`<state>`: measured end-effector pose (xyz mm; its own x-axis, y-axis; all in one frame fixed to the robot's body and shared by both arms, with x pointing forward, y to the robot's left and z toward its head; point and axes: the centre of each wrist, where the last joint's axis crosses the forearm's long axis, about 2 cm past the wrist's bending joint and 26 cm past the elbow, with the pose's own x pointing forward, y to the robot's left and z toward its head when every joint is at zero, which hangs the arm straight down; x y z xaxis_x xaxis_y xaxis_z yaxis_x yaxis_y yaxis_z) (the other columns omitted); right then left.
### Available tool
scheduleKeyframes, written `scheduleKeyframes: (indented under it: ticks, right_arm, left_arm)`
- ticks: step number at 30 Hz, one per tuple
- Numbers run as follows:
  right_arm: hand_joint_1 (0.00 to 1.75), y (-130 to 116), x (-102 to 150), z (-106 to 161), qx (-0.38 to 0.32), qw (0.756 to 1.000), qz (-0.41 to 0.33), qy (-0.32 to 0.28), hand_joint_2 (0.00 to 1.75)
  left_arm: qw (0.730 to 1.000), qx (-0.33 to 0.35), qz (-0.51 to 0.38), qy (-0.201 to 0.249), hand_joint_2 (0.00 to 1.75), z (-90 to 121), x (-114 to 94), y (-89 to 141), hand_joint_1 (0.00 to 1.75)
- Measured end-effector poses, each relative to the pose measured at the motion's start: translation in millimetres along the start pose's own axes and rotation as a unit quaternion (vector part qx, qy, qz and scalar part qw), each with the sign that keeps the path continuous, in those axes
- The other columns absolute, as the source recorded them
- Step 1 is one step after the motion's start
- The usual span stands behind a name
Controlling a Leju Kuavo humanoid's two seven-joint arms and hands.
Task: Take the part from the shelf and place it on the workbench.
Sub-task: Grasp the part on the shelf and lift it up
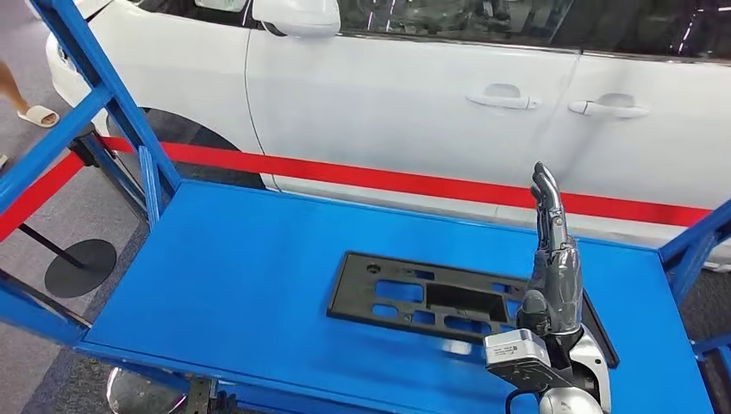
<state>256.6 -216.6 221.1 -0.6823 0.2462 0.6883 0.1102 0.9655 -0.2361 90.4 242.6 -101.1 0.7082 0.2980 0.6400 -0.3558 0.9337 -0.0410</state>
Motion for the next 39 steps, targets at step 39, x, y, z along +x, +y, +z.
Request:
scheduleKeyframes:
  ticks: [39]
  right_arm:
    - [0.00,2,-8,10,0.009,1.000,0.001,0.012,0.00]
  left_arm:
    - [1.000,-0.021,-0.021,-0.002,0.00,-3,5,1,0.00]
